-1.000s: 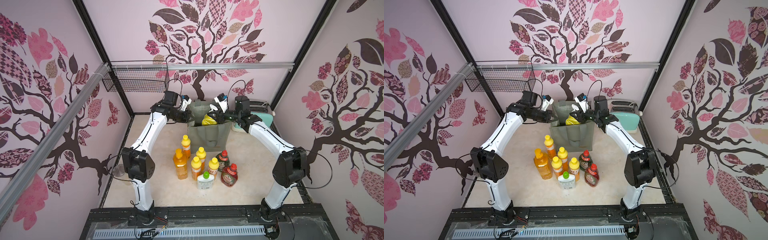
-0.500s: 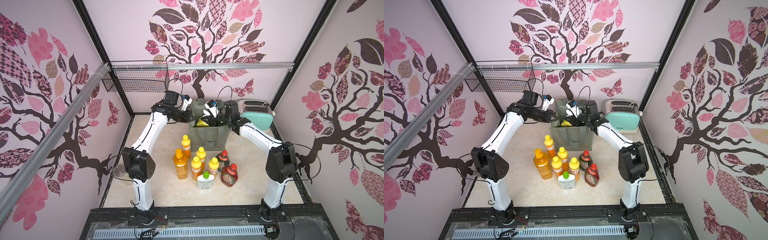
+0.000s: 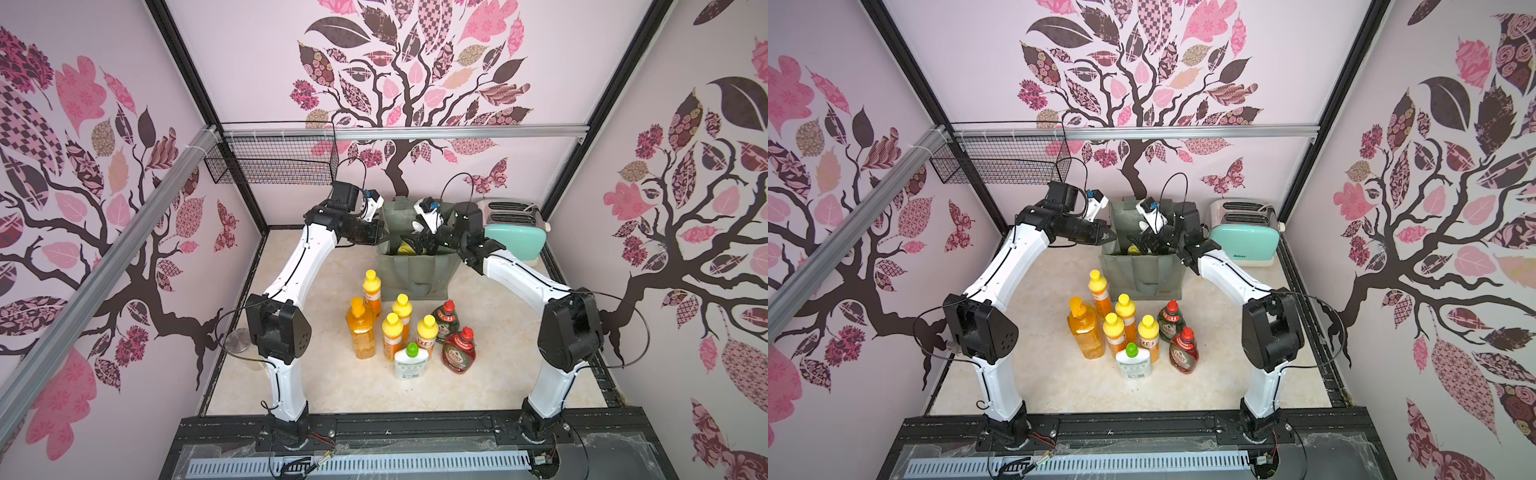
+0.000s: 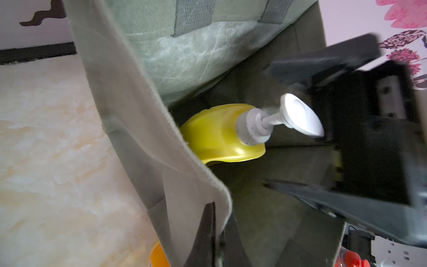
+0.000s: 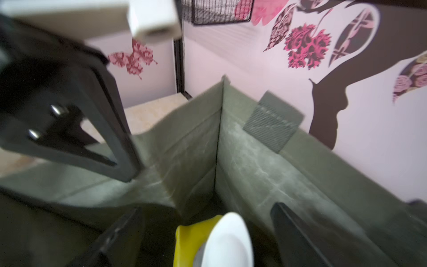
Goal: Pack dish soap into the shopping bag
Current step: Place the bottle of dish soap in the shopping bag, then adjust the bottle of dish soap in the shopping bag.
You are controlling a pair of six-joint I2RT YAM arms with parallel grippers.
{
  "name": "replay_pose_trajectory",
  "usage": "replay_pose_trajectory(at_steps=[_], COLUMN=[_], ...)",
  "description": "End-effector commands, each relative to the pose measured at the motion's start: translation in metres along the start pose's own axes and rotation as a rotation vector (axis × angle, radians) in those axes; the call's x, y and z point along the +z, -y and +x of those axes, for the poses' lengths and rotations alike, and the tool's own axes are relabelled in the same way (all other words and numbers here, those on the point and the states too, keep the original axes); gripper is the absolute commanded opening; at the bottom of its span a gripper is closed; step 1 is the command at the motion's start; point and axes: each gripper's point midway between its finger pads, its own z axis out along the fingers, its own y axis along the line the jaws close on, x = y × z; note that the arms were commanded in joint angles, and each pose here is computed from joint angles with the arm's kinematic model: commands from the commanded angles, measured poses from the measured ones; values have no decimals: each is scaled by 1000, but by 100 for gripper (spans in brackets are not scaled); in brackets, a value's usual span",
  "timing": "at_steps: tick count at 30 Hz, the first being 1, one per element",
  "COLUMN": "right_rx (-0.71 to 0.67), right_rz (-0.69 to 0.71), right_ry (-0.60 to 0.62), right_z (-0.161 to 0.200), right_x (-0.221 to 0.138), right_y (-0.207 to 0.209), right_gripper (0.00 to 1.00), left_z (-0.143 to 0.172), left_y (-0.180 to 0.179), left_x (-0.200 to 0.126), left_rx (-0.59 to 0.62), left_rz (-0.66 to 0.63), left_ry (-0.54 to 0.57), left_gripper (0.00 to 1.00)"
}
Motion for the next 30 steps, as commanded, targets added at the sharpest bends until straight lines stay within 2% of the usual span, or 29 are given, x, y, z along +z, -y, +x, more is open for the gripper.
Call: replay_pose_trajectory(at_steps=[1,6,9,14,18,23,27,30], right_rx=[-39,58,163,345,426,491,517,531], right_rz=[122,214,234,156,117,164,197,224], right_ry=[124,104,44,-52,-159,-306,-422,-480], right_z=[-72,-104,-102,-82,-53,-6,28,50], right_x=[-42,-83,-100,-110,-104,-92,-92,-99], right_y=[13,18,15,-9,-28,-24,-24,-28], right_gripper=[100,100,99,78,66,55,42,40], left_z=[-3,0,9,27,30,42,48,53], left_y=[-4,-3,7,17,22,16,15,17], left_x=[-3,-13,-20,-34,-45,-36,-34,-33], left_rx=[0,2,17,21,6,-14,-24,-37], left_rz=[-62,-154,-190,-235,-226,-228,-224,-207], left_ry=[28,43,41,63,118,91,96,104], left_gripper=[0,32,48,64,68,69,70,70])
